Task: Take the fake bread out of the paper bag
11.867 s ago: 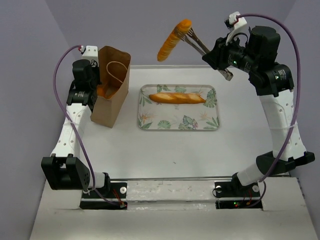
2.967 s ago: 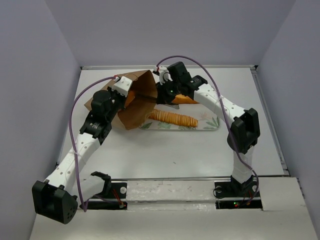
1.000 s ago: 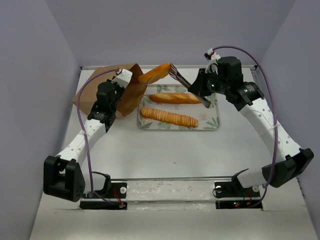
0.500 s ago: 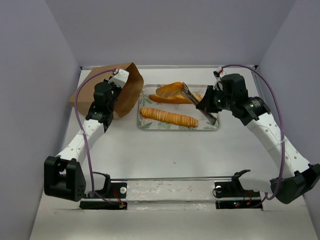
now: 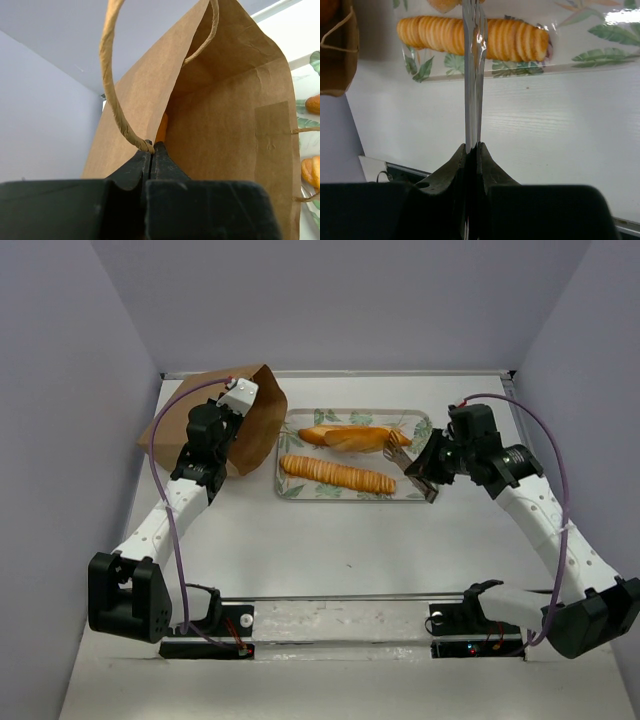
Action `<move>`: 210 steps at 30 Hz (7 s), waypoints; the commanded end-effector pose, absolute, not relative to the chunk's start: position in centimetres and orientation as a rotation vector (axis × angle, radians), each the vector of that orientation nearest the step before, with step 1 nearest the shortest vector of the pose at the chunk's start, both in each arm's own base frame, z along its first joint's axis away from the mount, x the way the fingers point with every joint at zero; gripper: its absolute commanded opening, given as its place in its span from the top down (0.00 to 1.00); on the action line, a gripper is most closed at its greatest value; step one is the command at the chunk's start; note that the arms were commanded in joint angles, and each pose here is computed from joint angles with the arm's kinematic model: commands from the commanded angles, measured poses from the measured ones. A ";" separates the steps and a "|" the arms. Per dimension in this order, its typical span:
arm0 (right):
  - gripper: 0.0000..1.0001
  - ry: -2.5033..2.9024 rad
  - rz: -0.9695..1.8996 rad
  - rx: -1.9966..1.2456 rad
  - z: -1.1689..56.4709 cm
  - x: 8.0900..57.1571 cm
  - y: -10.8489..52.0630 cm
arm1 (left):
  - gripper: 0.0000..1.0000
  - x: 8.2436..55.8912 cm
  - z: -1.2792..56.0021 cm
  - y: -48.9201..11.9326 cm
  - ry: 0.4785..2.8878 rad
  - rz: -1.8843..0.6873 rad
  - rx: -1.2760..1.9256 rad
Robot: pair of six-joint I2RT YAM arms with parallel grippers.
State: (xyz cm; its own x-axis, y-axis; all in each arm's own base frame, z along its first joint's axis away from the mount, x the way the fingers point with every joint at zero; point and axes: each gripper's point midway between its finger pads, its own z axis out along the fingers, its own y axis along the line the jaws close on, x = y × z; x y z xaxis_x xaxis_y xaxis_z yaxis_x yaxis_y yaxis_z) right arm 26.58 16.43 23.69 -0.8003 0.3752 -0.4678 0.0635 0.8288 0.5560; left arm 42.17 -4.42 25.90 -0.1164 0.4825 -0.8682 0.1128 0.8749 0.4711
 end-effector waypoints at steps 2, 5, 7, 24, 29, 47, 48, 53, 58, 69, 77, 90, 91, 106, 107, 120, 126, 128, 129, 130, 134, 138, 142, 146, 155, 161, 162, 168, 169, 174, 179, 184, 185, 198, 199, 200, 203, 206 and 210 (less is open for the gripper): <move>0.99 2.404 0.650 0.554 24.6 26.5 13.2 | 1.00 42.2 28.6 -4.5 1.587 0.311 0.421; 0.99 2.394 0.672 0.581 25.8 26.0 13.0 | 1.00 42.3 28.5 -4.6 1.590 0.306 0.422; 0.99 2.416 0.698 0.596 25.6 25.4 13.3 | 1.00 42.3 28.4 -4.7 1.593 0.301 0.420; 0.85 2.507 0.562 0.759 18.3 27.1 10.2 | 1.00 42.4 28.0 -5.0 1.602 0.269 0.406; 0.79 2.499 0.496 0.741 18.8 27.7 8.9 | 1.00 42.5 28.2 -4.8 1.603 0.281 0.401; 0.77 2.473 0.415 0.726 21.0 27.7 7.1 | 1.00 42.9 29.1 -5.3 1.586 0.266 0.418; 0.77 2.452 0.427 0.689 22.0 28.2 7.2 | 1.00 42.8 29.2 -5.5 1.581 0.254 0.428; 0.82 2.332 0.582 0.456 27.3 31.9 9.4 | 1.00 41.9 29.8 -7.1 1.544 0.173 0.499; 0.86 2.165 0.824 0.180 33.1 35.3 15.3 | 1.00 41.3 29.2 -7.3 1.557 0.163 0.529; 0.87 2.034 1.245 -0.395 32.5 35.1 31.1 | 1.00 40.0 29.3 -7.4 1.568 0.160 0.572; 0.88 1.987 1.349 -0.468 30.6 36.8 35.2 | 1.00 40.2 29.0 -6.8 1.609 0.180 0.538; 0.88 2.066 1.263 -0.592 24.8 39.5 42.2 | 1.00 39.8 29.5 -6.6 1.597 0.229 0.560; 0.87 2.063 1.253 -0.612 24.5 39.4 42.8 | 1.00 39.7 29.4 -6.7 1.597 0.230 0.571; 0.73 2.343 1.369 -0.113 18.2 42.5 44.3 | 1.00 37.1 27.8 -9.0 1.575 0.077 0.644; 0.72 2.341 1.395 -0.077 18.2 42.9 44.2 | 1.00 37.2 27.5 -9.1 1.581 0.071 0.646; 0.60 2.342 1.561 0.128 17.8 44.3 45.1 | 1.00 37.0 26.2 -9.9 1.572 0.042 0.684; 0.59 2.335 1.648 0.176 17.4 44.8 46.1 | 1.00 37.3 25.9 -10.4 1.574 0.018 0.689; 0.59 2.347 1.656 0.193 16.9 44.9 46.3 | 1.00 37.4 25.9 -10.6 1.566 0.014 0.695; 0.59 2.350 1.658 0.201 16.8 45.0 46.3 | 1.00 37.4 25.9 -10.6 1.561 0.014 0.698; 0.59 2.358 1.666 0.219 16.6 45.0 46.4 | 1.00 37.5 25.8 -10.7 1.556 0.016 0.707; 0.59 2.318 1.731 0.214 17.2 45.4 47.0 | 1.00 37.5 25.8 -11.6 1.508 0.000 0.768; 0.57 2.284 1.815 0.195 18.2 45.0 48.0 | 1.00 37.1 25.9 -12.5 1.472 -0.033 0.819; 0.57 2.254 1.829 0.175 19.5 44.9 47.9 | 1.00 36.5 26.0 -12.6 1.456 -0.040 0.839; 0.57 2.246 1.855 0.188 20.0 44.9 48.1 | 1.00 36.0 26.4 -12.6 1.438 -0.051 0.841; 0.56 2.268 1.867 0.252 18.7 45.2 48.2 | 1.00 36.0 27.5 -13.2 1.417 -0.094 0.836; 0.56 2.237 1.939 0.241 20.3 44.7 48.3 | 1.00 36.1 27.4 -13.3 1.411 -0.110 0.827; 0.56 2.215 1.930 0.234 21.4 44.4 47.9 | 1.00 36.5 27.5 -12.7 1.425 -0.093 0.796; 0.56 2.282 1.888 0.251 19.0 43.0 46.9 | 1.00 37.4 27.3 -11.2 1.445 -0.063 0.783; 0.56 2.282 1.872 0.233 18.7 42.8 46.8 | 1.00 37.4 27.4 -11.2 1.437 -0.055 0.803; 0.56 2.280 1.826 0.223 18.5 42.2 46.0 | 1.00 36.6 27.4 -11.5 1.427 -0.129 0.829; 0.55 2.215 1.898 0.249 20.1 41.3 46.0 | 1.00 36.4 26.8 -11.3 1.471 -0.226 0.770; 0.54 2.160 1.935 0.272 20.6 40.3 45.1 | 1.00 36.7 26.2 -10.8 1.495 -0.216 0.743; 0.54 2.161 1.932 0.261 20.6 40.2 45.1 | 1.00 36.7 26.3 -10.8 1.494 -0.223 0.739; 0.53 2.123 1.921 0.304 20.8 41.5 46.5 | 1.00 35.6 26.6 -12.2 1.469 -0.314 0.787; 0.53 2.129 1.927 0.298 20.4 41.4 47.1 | 1.00 35.3 26.4 -12.5 1.467 -0.331 0.797; 0.53 2.115 1.937 0.286 21.0 41.6 47.3 | 1.00 35.2 26.4 -12.6 1.466 -0.340 0.798; 0.53 2.120 1.927 0.301 20.4 42.0 47.5 | 1.00 35.1 26.3 -12.8 1.460 -0.348 0.807; 0.53 2.126 1.935 0.282 20.1 42.4 48.0 | 1.00 35.1 26.6 -13.2 1.446 -0.372 0.814; 0.53 2.157 1.901 0.274 19.2 42.4 48.5 | 1.00 35.8 26.7 -13.3 1.444 -0.387 0.793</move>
